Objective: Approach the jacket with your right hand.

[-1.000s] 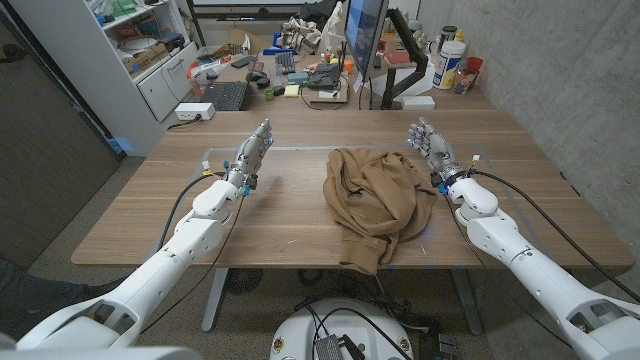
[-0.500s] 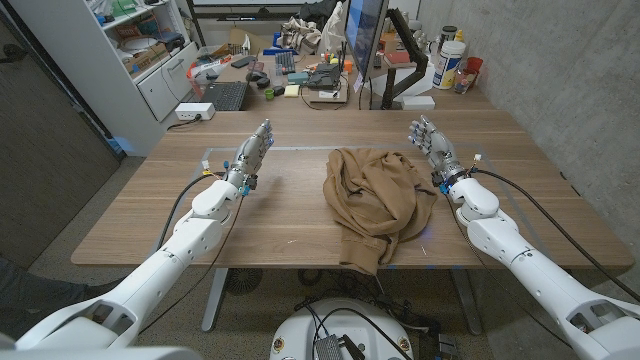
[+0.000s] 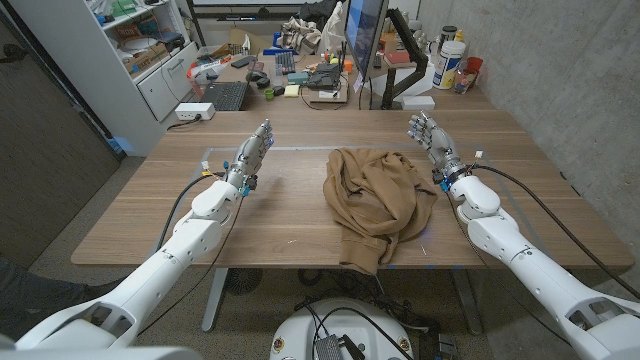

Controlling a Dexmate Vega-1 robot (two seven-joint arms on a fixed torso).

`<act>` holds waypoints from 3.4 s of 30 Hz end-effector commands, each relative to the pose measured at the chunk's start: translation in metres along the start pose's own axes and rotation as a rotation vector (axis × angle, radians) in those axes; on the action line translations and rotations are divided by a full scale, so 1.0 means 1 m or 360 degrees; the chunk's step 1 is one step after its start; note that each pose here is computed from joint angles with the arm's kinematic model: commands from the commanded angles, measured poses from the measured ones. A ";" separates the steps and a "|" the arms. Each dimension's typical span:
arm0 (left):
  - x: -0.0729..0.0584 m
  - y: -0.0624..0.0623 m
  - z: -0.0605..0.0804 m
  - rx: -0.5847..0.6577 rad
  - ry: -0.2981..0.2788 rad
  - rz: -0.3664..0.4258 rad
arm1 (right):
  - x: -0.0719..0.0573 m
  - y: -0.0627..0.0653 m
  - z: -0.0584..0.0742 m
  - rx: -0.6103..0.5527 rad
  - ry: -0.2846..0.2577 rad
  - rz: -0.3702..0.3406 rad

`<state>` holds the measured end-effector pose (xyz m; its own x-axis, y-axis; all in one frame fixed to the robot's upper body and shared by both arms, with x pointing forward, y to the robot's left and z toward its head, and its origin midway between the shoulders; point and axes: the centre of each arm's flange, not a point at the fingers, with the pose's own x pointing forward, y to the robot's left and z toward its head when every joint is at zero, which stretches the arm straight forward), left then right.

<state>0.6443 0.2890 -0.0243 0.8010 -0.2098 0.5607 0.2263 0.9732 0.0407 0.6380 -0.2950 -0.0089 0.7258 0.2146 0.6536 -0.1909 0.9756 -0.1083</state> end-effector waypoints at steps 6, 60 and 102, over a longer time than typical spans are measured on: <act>-0.002 -0.002 0.002 0.0011 -0.0005 0.0012 | 0.003 -0.002 0.004 -0.0010 -0.0088 0.0064; -0.008 0.004 0.009 0.0015 -0.0017 0.0018 | -0.003 0.011 0.044 -0.0170 -0.0341 0.0166; 0.006 0.017 0.007 -0.0005 -0.0006 0.0015 | 0.006 0.045 0.077 -0.0399 -0.0523 0.0321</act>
<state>0.6454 0.3025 -0.0155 0.7998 -0.1974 0.5668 0.2179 0.9754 0.0322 0.5868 -0.2603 0.0421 0.4597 0.4009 0.7924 -0.1177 0.9119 -0.3931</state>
